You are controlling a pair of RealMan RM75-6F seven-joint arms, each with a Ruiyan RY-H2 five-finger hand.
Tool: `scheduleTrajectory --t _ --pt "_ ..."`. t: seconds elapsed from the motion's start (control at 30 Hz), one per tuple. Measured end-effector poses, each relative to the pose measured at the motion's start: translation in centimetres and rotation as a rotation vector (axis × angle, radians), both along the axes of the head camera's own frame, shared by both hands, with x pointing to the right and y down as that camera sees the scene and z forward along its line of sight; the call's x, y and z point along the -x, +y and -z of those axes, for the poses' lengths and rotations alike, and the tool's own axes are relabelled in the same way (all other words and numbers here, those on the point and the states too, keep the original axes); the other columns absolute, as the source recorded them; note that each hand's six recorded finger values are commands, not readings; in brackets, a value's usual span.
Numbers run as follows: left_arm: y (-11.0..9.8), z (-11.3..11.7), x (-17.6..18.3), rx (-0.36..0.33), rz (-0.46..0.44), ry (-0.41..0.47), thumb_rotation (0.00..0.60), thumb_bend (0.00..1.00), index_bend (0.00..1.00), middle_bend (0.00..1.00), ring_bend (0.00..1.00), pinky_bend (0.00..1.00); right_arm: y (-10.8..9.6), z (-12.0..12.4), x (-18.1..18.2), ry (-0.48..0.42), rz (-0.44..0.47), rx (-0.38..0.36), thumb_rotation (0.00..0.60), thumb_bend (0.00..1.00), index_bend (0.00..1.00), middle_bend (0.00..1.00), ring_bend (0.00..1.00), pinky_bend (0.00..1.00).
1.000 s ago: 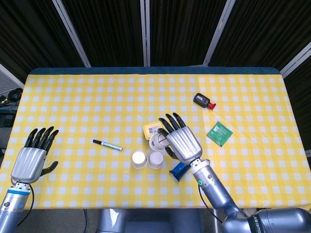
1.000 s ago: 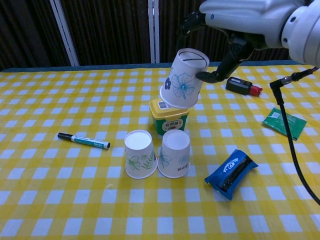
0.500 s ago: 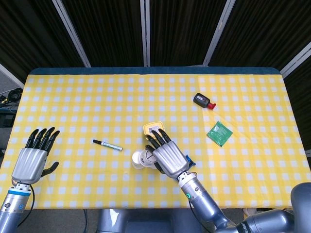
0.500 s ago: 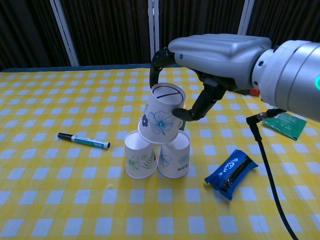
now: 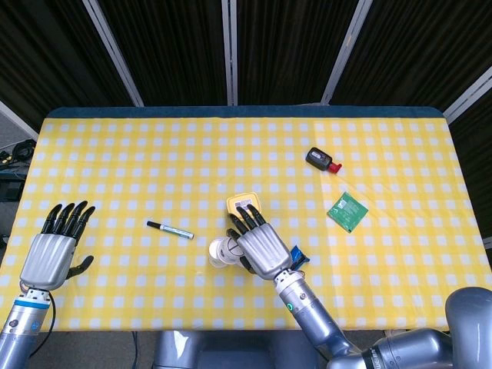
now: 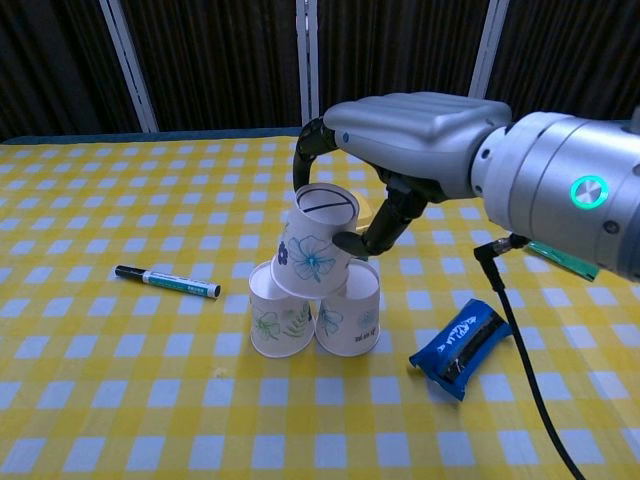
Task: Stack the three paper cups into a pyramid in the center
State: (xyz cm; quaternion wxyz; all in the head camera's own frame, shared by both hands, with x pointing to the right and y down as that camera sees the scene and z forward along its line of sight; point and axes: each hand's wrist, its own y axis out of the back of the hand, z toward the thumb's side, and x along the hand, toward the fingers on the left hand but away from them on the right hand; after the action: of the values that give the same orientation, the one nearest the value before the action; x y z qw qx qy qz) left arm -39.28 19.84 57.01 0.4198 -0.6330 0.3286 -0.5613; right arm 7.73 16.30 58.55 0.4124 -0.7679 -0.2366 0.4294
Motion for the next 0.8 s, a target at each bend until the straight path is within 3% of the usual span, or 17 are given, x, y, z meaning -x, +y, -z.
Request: scheduleTrajectory --t 0.43,0.8 --pt "0.0 -0.2 0.0 0.003 -0.001 -0.007 0.600 0.23 0.00 0.00 0.00 0.00 0.0 -1.0 -0.3 0.027 -0.003 0.012 0.600 0.29 0.44 0.11 0.00 0.00" --pt "-0.2 -0.1 0.2 0.001 0.007 -0.005 0.600 0.23 0.00 0.00 0.00 0.00 0.1 -0.8 0.1 0.021 -0.001 0.009 0.600 0.18 0.25 0.04 0.00 0.00"
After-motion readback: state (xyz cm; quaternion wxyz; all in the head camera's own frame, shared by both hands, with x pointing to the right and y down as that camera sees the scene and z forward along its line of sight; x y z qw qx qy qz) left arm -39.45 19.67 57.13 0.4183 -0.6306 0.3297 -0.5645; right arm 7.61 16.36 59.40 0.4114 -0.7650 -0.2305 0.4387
